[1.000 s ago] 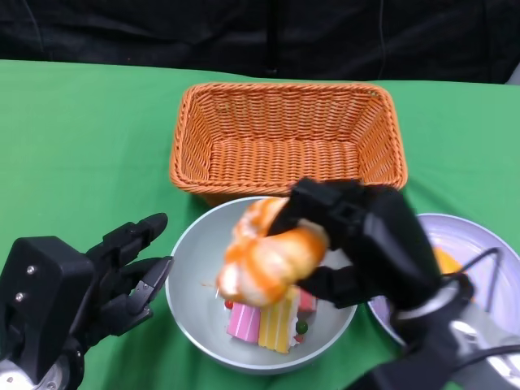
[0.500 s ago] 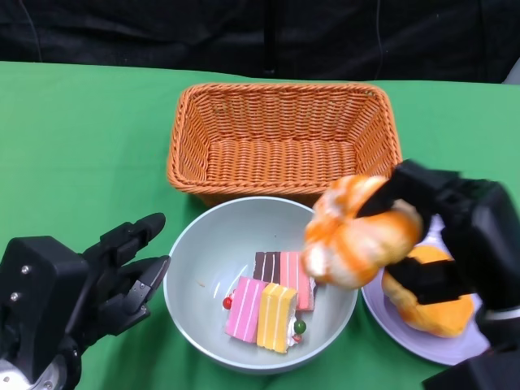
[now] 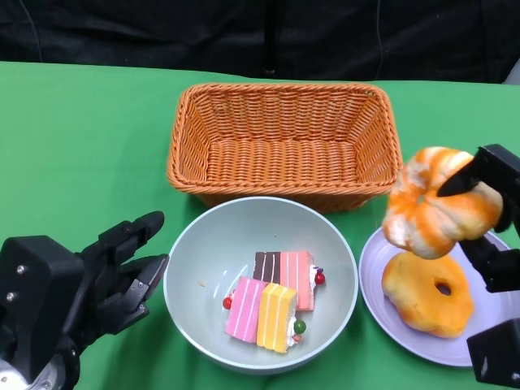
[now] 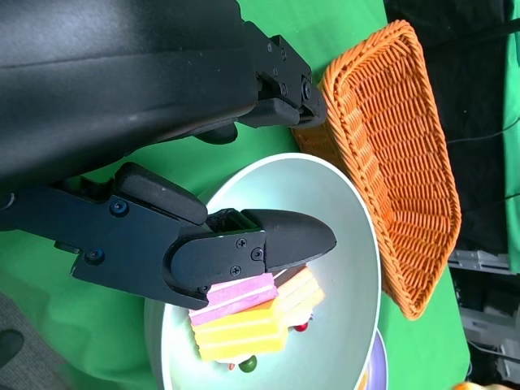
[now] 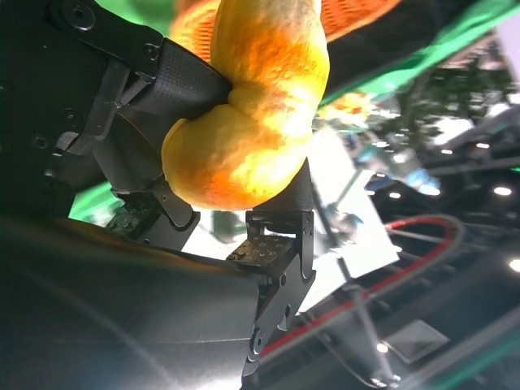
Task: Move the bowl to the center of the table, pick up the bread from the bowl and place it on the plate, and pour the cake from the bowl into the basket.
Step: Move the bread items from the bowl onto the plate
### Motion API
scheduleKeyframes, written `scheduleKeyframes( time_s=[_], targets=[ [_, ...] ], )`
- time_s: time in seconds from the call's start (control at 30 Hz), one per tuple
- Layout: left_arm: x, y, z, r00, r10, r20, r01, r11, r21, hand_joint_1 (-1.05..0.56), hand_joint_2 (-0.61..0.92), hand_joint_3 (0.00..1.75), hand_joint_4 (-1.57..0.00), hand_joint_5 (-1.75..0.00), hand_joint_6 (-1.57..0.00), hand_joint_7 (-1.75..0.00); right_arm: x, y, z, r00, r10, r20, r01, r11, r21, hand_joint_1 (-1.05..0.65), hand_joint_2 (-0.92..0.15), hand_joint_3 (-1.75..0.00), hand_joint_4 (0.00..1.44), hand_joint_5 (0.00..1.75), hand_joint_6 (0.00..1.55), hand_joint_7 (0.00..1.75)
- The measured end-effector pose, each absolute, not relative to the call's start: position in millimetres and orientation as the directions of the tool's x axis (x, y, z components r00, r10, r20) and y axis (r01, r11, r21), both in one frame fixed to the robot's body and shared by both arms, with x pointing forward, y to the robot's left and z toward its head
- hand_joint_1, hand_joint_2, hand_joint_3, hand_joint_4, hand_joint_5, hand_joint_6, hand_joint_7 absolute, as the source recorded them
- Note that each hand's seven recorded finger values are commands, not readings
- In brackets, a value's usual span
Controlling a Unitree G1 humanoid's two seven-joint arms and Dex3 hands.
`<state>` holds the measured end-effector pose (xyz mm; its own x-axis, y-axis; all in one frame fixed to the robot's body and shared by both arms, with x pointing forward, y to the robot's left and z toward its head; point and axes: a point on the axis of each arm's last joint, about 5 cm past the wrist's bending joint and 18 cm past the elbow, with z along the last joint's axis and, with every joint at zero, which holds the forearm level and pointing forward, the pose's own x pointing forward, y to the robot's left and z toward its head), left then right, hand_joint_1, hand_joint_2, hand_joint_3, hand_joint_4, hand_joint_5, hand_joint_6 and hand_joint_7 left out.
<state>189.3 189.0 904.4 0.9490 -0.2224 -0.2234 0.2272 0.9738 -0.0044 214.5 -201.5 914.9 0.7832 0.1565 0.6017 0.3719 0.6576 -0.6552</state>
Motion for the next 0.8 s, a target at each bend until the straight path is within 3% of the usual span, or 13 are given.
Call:
scheduleKeyframes(
  time_s=[0.2,0.33,0.4,0.43,0.5,0.53,0.6,0.63,0.8],
  targets=[
    [189.1,190.0,904.6,0.948,-0.223,-0.227,0.228,0.974,-0.005,-0.72,0.92,0.57,0.0,-0.65,-0.27,0.0,215.1,-210.8,904.7,0.823,0.126,0.553,0.389,0.585,-0.712,-0.16,-0.17,-1.61,1.02,1.75,0.8,1.7],
    [189.1,190.3,904.6,0.948,-0.224,-0.227,0.227,0.974,-0.01,-0.72,0.92,0.57,0.0,-0.65,-0.27,0.0,214.8,-214.9,902.9,0.845,0.109,0.523,0.385,0.554,-0.738,-0.13,-0.17,-1.58,0.99,1.75,0.83,1.6],
    [189.0,190.3,904.6,0.948,-0.225,-0.226,0.228,0.974,-0.013,-0.72,0.92,0.57,0.0,-0.65,-0.28,-0.01,213.9,-215.2,904.8,0.878,0.115,0.465,0.344,0.526,-0.778,-0.2,-0.38,-1.12,0.79,1.53,0.85,0.85],
    [189.0,190.3,904.7,0.948,-0.225,-0.226,0.228,0.974,-0.013,-0.72,0.92,0.57,0.0,-0.65,-0.27,-0.01,212.3,-216.0,906.4,0.906,0.116,0.407,0.301,0.501,-0.811,-0.27,-0.5,-0.86,0.72,1.23,0.79,0.56],
    [188.8,190.7,904.7,0.948,-0.224,-0.227,0.227,0.974,-0.013,-0.72,0.92,0.57,0.0,-0.65,-0.27,0.0,208.3,-217.2,910.5,0.954,0.121,0.275,0.194,0.449,-0.872,-0.35,-0.71,-0.46,0.69,0.88,0.78,0.2],
    [188.7,190.8,904.7,0.948,-0.223,-0.227,0.227,0.974,-0.013,-0.72,0.92,0.57,0.0,-0.65,-0.27,0.0,206.2,-217.9,912.1,0.968,0.121,0.221,0.15,0.431,-0.89,-0.37,-0.75,-0.38,0.68,0.82,0.78,0.13],
    [188.7,191.0,904.8,0.948,-0.223,-0.227,0.226,0.974,-0.012,-0.74,0.92,0.56,0.0,-0.65,-0.27,0.0,202.6,-218.3,918.4,0.983,0.135,0.125,0.061,0.398,-0.915,-0.59,-0.89,-0.25,0.41,0.5,0.47,0.03],
    [188.7,191.1,904.9,0.948,-0.223,-0.226,0.227,0.974,-0.012,-0.74,0.92,0.56,0.0,-0.65,-0.27,0.0,199.7,-218.7,922.7,0.986,0.151,0.071,0.008,0.382,-0.924,-0.65,-0.9,-0.23,0.35,0.44,0.4,0.01],
    [188.7,191.9,905.1,0.947,-0.228,-0.226,0.231,0.973,-0.014,-0.73,0.92,0.56,0.0,-0.65,-0.27,0.0,186.6,-215.7,930.9,0.973,0.222,-0.068,-0.144,0.35,-0.926,-0.76,-0.92,-0.27,0.19,0.35,0.21,0.0]
  ],
)
